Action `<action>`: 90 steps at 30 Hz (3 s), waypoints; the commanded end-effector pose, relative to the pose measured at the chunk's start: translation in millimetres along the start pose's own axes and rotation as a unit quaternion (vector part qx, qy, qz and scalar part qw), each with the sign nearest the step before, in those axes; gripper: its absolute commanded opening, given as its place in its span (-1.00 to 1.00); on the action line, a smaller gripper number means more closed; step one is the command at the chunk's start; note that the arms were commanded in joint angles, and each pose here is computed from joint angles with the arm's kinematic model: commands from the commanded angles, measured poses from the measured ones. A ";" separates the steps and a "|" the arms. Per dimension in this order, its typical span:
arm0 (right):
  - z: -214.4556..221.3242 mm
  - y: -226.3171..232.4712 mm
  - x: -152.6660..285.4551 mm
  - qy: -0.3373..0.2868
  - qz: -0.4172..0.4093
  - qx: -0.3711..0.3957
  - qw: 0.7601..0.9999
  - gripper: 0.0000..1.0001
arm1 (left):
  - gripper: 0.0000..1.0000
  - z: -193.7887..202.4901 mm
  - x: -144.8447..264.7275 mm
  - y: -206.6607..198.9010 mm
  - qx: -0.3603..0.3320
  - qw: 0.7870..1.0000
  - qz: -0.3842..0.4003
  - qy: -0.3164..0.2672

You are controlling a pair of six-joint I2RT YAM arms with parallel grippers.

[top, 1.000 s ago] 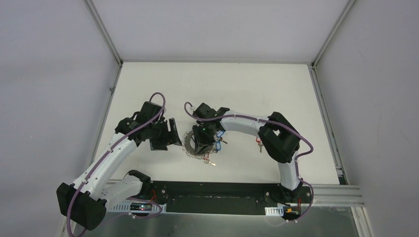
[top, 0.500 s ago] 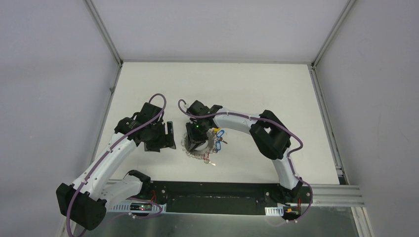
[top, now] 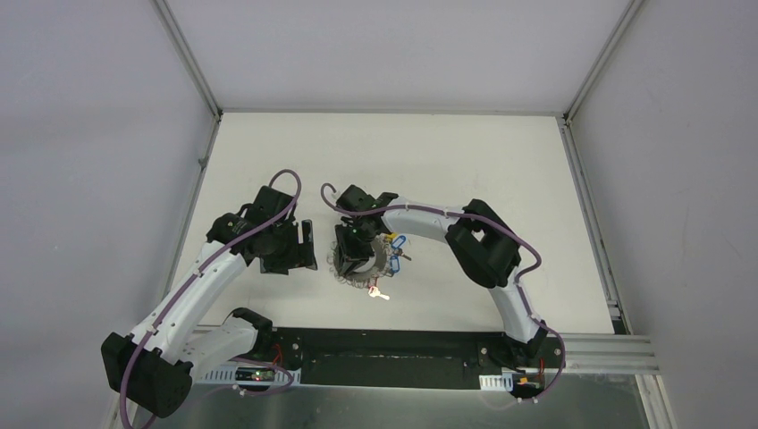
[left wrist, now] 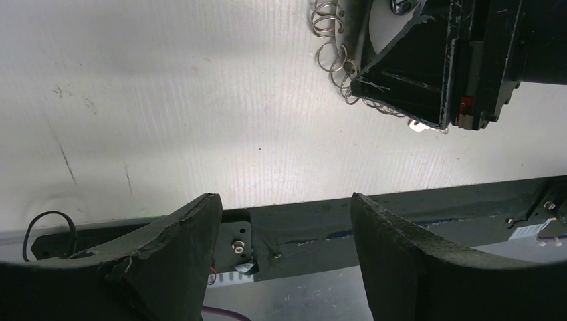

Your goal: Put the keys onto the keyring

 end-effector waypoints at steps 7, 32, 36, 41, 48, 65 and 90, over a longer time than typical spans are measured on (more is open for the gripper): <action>-9.0 18.9 -4.5 -0.010 -0.023 0.002 1.000 -0.59 | 0.46 -3.1 1.1 1.8 -0.009 1.000 0.001 -0.015; -23.0 59.4 17.5 -0.067 -0.135 0.070 0.986 -0.50 | 0.42 1.9 -29.3 -13.8 0.042 0.996 0.072 0.010; -17.6 57.2 24.9 -0.064 -0.137 0.070 0.986 -0.50 | 0.39 9.2 -35.5 -13.9 0.061 0.995 0.084 0.007; -12.0 45.5 33.9 -0.072 -0.129 0.073 0.986 -0.50 | 0.35 16.9 -41.8 -12.7 0.074 0.993 0.092 0.005; -12.0 32.2 24.7 -0.047 -0.122 0.059 0.990 -0.51 | 0.29 15.7 -53.8 -18.3 0.083 0.989 0.121 0.014; 16.1 -19.7 73.1 -0.054 -0.029 0.007 0.998 -0.52 | 0.27 23.8 -69.8 -24.6 0.108 0.980 0.163 0.047; 26.8 -32.0 75.1 -0.027 -0.019 0.011 0.999 -0.38 | 0.08 -20.4 -75.6 -23.8 0.056 0.993 0.095 0.039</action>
Point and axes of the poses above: each gripper's point midway between its finger pads, its own x axis back along the fingers, its own y axis along the line the jaws close on, z = x × y, the point moved 7 cm from there along x, back along the fingers, and after that the axes turned 11 degrees about -x, right-handed, at the moved point
